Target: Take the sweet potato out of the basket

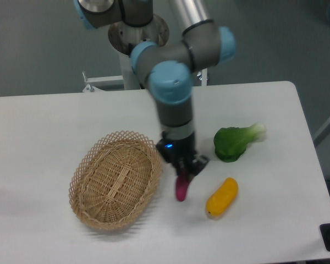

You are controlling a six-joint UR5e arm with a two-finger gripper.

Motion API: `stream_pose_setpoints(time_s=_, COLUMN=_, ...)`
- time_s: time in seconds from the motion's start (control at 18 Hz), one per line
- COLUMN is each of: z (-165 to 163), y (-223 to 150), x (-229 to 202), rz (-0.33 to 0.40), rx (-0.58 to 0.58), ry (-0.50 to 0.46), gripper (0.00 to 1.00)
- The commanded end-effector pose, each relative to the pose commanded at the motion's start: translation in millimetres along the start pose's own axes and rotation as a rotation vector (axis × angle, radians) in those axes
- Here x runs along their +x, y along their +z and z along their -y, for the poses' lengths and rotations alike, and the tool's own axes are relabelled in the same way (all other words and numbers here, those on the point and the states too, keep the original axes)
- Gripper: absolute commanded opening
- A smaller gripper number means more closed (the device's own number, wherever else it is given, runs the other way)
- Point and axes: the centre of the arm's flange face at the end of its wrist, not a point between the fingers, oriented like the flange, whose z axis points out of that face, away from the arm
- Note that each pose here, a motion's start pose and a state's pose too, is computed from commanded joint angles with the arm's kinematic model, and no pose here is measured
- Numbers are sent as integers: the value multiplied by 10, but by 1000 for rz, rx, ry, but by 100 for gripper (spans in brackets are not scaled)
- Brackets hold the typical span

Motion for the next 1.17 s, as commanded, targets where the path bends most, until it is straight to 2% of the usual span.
stream_pose_setpoints(time_s=0.11, z=-404, y=-88, x=-233, rz=-27, rx=2, ry=27, gripper=18)
stream_pose_setpoints(time_s=0.33, z=-830, y=-147, x=-434, rz=-29, rx=-12, ry=78, gripper=18)
stream_pose_setpoints(time_s=0.89, z=-1151, y=-211, x=-668, rz=-4, rx=-6, ry=62, gripper=18)
stream_pose_setpoints(time_s=1.17, z=-1144, y=-197, x=-664, rz=-4, rx=-5, ry=64, gripper=18)
